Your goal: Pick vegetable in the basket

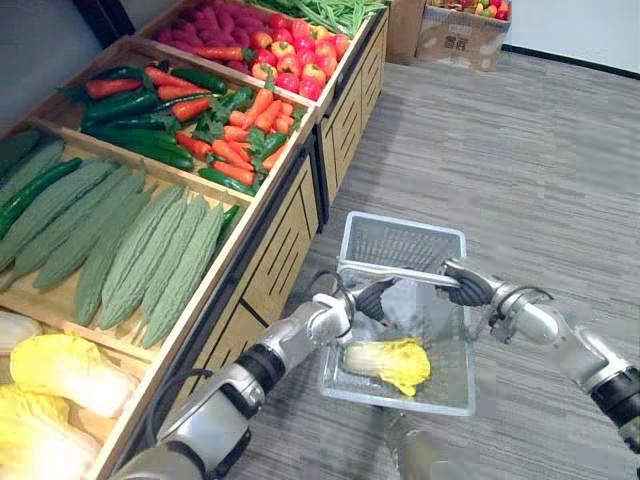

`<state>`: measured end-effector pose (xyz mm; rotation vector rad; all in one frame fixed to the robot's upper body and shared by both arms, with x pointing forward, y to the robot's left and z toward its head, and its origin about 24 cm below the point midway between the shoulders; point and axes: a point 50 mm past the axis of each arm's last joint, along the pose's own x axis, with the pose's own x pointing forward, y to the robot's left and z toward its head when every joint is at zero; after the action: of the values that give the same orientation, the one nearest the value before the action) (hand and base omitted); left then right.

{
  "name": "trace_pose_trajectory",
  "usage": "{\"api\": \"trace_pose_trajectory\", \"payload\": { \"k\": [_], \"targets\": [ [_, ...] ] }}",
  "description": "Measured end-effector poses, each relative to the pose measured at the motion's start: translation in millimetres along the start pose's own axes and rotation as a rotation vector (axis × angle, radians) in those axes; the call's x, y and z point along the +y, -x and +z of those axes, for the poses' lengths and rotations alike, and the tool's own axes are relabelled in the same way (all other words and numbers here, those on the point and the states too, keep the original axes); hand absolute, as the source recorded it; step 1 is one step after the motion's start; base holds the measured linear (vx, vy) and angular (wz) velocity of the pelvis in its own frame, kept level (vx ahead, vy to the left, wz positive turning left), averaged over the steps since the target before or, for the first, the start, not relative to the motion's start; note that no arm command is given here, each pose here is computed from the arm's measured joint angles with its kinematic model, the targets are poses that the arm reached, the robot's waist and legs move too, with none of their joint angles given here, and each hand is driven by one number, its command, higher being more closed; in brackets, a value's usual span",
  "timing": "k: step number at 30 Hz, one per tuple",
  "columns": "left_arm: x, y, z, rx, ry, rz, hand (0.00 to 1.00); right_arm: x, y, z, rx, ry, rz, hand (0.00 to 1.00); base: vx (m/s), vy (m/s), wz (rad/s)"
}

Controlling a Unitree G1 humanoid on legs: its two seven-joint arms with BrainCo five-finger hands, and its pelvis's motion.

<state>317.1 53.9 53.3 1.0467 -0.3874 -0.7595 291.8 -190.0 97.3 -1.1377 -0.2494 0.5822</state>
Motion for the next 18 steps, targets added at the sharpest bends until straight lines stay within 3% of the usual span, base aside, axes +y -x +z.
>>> {"api": "trace_pose_trajectory", "payload": {
  "k": [3,6,7,10,18],
  "targets": [
    [5.1,-2.7,1.7,-0.009,-0.012,0.008,0.00,-1.1,0.8,-1.0,0.005,-0.005,-0.010,1.00,-0.01,0.025,0.18],
    [11.9,-9.4,52.1,-0.211,-0.053,0.029,0.00,3.0,17.3,-28.0,0.143,-0.143,-0.152,1.00,-0.03,-0.001,0.74],
    [12.5,-5.0,86.4,-0.374,0.075,0.039,0.00,7.2,29.4,-46.4,0.271,-0.170,-0.216,1.00,-0.05,-0.035,1.20],
    [27.5,13.3,141.4,-0.668,0.261,0.121,0.00,21.3,46.0,-66.3,0.438,-0.279,-0.333,1.00,-0.07,-0.009,0.63],
    [36.2,36.3,161.5,-0.800,0.451,0.168,0.00,68.6,92.7,-91.4,0.717,-0.428,-0.382,1.00,-0.08,0.035,0.62]
  ]
}}
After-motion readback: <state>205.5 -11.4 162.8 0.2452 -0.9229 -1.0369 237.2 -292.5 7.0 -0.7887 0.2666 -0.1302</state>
